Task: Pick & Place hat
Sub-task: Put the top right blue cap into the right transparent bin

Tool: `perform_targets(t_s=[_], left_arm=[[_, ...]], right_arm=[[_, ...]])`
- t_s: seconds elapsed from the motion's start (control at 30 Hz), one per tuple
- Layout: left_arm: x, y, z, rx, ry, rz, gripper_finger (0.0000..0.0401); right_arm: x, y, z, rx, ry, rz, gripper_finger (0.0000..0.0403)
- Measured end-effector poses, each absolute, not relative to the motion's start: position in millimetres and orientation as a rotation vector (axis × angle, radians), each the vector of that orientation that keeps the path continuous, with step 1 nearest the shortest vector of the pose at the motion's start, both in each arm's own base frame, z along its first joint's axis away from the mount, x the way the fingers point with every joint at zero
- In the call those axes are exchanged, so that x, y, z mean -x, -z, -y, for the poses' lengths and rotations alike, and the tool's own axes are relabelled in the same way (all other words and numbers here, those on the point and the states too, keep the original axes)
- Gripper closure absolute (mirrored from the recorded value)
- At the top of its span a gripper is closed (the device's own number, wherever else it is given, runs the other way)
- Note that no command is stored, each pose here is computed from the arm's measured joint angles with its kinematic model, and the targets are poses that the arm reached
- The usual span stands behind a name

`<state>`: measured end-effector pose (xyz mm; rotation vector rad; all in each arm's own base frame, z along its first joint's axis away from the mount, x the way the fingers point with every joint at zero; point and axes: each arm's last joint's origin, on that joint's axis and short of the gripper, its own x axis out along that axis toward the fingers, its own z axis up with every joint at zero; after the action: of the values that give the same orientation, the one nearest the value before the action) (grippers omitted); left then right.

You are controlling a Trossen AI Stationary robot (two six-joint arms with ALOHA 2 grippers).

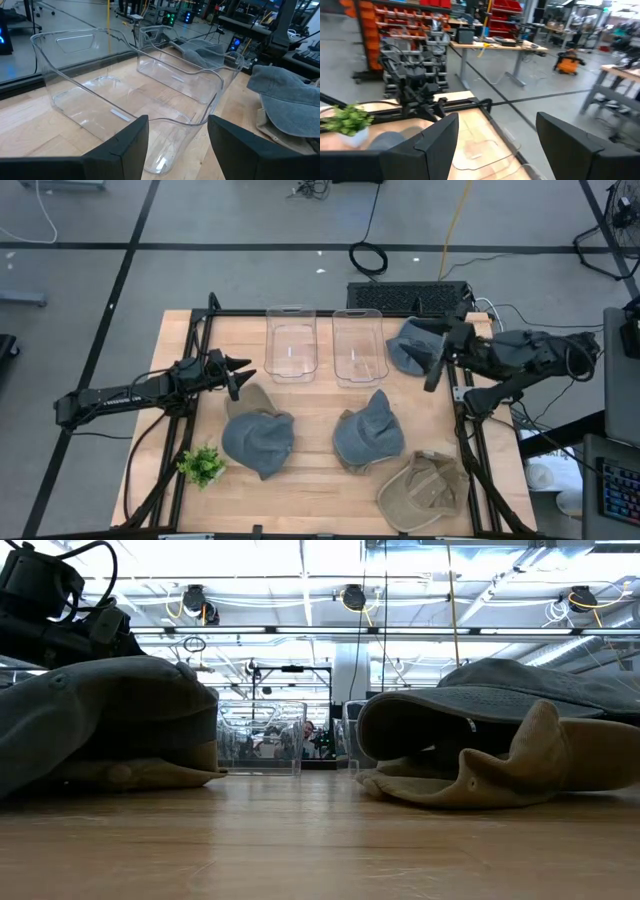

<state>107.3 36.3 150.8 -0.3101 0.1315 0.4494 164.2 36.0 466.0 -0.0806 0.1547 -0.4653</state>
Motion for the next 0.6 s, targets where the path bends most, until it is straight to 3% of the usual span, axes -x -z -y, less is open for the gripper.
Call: perform_targets(t_s=[0.6], left_arm=[[-107,-151,-36,0.310,-0.449,-0.132,0.0187]], right_arm=[[-214,-458,-68,0.300,0.568,-0.271,0.0147]])
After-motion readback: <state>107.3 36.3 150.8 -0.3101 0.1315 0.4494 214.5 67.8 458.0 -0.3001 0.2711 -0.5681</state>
